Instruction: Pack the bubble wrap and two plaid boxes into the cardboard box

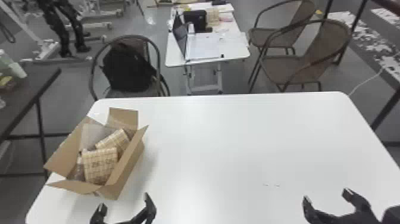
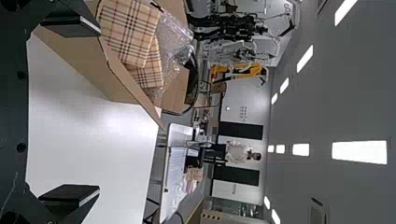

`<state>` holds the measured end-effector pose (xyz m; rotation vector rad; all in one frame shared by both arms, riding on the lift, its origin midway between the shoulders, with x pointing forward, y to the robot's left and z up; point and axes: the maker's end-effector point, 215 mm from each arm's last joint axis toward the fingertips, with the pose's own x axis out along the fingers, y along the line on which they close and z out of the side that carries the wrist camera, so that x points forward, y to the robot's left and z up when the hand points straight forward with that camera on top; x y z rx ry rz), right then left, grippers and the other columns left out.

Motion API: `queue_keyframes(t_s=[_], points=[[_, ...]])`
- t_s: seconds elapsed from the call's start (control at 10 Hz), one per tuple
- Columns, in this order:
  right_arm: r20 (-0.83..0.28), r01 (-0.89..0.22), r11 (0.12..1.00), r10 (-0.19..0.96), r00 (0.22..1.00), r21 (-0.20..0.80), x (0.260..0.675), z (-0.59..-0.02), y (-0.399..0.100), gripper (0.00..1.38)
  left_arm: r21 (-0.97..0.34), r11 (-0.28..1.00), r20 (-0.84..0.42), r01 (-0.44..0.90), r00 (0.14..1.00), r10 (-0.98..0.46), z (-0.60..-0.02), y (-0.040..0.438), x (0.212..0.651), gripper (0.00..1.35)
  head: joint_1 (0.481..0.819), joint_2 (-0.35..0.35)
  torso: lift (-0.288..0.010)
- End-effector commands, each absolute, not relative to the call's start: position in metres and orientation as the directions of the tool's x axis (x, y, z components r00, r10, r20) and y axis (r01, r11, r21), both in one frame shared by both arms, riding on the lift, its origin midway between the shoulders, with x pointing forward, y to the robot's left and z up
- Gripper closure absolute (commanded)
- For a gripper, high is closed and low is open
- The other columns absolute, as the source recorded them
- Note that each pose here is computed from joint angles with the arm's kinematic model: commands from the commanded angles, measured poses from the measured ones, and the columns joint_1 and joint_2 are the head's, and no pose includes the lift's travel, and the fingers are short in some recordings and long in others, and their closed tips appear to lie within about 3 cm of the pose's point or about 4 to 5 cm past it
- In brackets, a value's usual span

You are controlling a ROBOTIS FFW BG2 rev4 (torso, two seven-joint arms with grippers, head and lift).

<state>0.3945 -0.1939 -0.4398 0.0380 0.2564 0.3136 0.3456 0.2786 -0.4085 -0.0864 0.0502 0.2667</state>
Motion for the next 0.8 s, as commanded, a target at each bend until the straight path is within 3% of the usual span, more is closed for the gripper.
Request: queue_keyframes(t_s=[0.0,0.7], points=[[-0.243,-0.3,0.951,0.309,0.919,0.076,0.3947,-0.4394,-0.194,0.18,-0.078,0.961,-0.06,-0.267,0.963,0.263,-0.4082,0.2786,0.3456,0.12,0.695,0.131,-0.037],[-0.242,-0.302,0.951,0.31,0.919,0.073,0.3961,-0.4394,-0.1938,0.18,-0.07,0.962,-0.05,-0.266,0.964,0.262,-0.4053,0.279,0.347,0.12,0.695,0.131,-0.037]])
